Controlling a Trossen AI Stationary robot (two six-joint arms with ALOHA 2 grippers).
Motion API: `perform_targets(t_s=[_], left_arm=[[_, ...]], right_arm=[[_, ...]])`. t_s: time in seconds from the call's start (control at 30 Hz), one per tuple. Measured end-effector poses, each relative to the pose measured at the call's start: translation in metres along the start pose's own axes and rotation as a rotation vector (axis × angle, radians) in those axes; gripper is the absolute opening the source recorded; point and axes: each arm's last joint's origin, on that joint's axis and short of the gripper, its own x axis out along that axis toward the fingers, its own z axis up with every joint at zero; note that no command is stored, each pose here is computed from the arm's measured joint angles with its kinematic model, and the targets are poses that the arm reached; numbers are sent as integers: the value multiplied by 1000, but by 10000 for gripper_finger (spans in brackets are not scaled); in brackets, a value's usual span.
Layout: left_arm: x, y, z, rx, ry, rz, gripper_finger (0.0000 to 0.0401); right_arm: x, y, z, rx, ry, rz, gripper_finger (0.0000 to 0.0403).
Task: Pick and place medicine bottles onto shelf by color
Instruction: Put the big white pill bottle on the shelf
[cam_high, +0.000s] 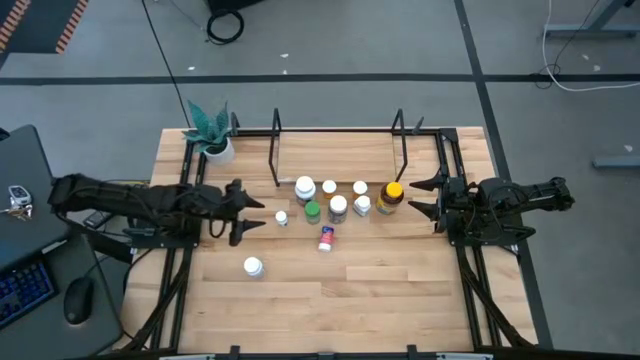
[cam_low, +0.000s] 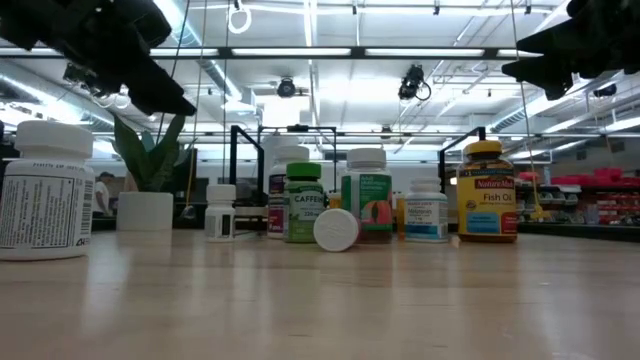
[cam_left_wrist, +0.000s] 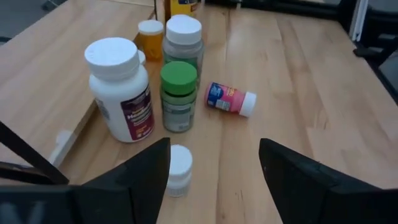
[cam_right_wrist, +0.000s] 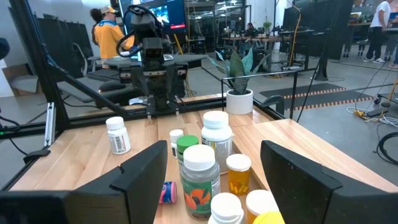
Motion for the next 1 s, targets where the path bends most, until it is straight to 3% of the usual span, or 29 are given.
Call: perform_targets(t_s=[0.4, 0.83, 1.0], left_arm=[[22, 0, 35, -1, 194, 71, 241], [62, 33, 95, 35, 367, 170, 242], [85, 45, 115, 81, 425, 186, 264]], right_arm=[[0, 0, 0, 0, 0, 0, 265], [0, 0, 0, 0, 0, 0, 265], [0, 0, 0, 0, -1, 0, 265]])
